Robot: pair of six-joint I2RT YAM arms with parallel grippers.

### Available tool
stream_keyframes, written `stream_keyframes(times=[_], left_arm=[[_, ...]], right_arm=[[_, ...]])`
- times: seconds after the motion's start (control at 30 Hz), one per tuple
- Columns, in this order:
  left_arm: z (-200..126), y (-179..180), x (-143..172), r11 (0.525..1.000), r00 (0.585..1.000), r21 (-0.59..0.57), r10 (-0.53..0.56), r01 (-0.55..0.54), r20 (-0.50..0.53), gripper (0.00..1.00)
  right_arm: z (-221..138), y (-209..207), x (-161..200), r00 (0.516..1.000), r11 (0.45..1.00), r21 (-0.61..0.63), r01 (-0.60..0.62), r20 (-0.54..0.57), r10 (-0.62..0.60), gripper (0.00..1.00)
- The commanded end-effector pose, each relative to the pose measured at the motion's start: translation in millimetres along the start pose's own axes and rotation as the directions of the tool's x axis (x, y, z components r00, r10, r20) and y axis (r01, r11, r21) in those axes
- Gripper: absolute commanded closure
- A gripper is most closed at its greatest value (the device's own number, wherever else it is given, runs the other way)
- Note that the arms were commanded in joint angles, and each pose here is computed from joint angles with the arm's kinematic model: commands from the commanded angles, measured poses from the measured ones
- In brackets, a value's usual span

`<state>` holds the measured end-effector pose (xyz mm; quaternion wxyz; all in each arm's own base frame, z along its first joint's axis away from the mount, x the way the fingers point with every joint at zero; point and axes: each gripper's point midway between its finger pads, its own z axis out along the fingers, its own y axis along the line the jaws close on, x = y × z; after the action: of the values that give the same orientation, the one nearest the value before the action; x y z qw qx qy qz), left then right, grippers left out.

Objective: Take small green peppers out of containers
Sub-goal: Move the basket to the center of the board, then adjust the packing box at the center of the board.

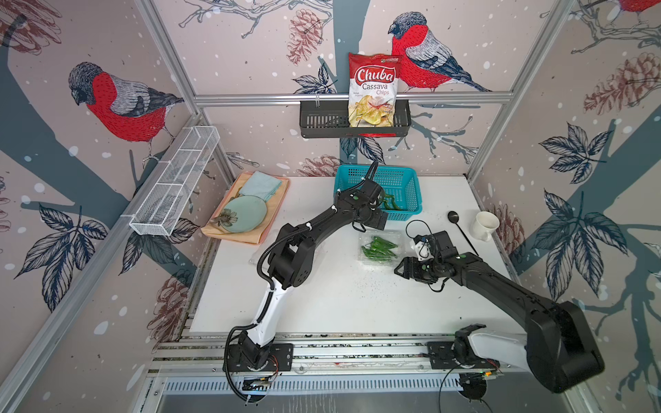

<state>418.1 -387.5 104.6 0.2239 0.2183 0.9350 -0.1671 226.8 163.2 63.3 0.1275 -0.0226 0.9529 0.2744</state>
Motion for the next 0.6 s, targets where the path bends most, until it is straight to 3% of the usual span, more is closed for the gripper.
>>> stream_keyframes(times=[0.0,0.2,0.43,0.57], left_arm=[[-2,-22,16,0.998,0.999,0.065,0.009,-0.007,-0.035,0.04],[-10,-24,45,0.998,0.997,0.055,-0.04,0.044,-0.07,0.04],[-29,-24,70,0.996,0.993,0.054,-0.066,0.071,-0.095,0.04],[-38,-19,72,0.995,0.992,0.023,-0.092,0.094,-0.087,0.04]], right_arm=[[1,0,-11,0.999,1.0,-0.012,0.003,0.038,-0.003,0.34],[4,-29,-30,0.995,0.997,0.028,-0.078,0.068,0.076,0.43],[6,-40,-69,0.991,0.996,0.015,-0.088,0.1,0.086,0.45],[-1,-40,-73,0.991,0.996,-0.009,-0.093,0.101,0.093,0.44]])
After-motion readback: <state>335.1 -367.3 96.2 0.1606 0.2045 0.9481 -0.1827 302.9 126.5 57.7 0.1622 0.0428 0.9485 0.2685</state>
